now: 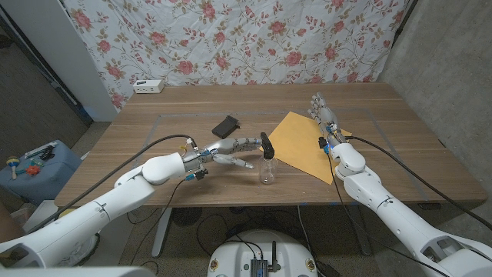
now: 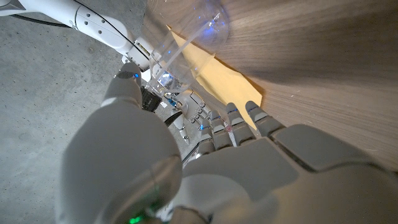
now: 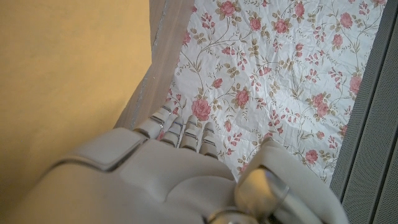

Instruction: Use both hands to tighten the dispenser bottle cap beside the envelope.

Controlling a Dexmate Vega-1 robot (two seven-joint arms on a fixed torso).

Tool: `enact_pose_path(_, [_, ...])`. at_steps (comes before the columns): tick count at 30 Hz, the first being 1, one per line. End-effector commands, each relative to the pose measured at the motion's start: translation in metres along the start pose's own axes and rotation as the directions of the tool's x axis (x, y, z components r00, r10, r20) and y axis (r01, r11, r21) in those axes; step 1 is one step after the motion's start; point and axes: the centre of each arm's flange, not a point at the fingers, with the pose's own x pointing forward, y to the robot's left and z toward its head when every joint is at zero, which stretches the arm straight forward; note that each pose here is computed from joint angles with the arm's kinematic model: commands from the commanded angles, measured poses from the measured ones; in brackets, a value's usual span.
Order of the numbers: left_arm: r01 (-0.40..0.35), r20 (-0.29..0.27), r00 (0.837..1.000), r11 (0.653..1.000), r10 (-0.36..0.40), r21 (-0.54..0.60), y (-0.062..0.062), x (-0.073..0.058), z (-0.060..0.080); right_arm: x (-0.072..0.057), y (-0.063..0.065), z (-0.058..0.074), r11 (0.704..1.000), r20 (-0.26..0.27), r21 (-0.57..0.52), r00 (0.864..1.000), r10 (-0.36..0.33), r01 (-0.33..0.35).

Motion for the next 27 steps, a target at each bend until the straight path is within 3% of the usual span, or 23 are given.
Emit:
enact_pose_path(1, [0.025,0.018,1.000,1.000,-0.026,0.012,-0.010,0.007,-0.007,0.002,0.004,0.002,1.000,0.003,-0.007,1.000,0.014,-0.014])
enact_pose_path(27, [0.044,0.048,0.998,0.999,-0.044,-0.018,-0.020,0.031,-0.023,0.003,0.004,0.002,1.000,0.001,-0.007,1.000,0.014,-0.014])
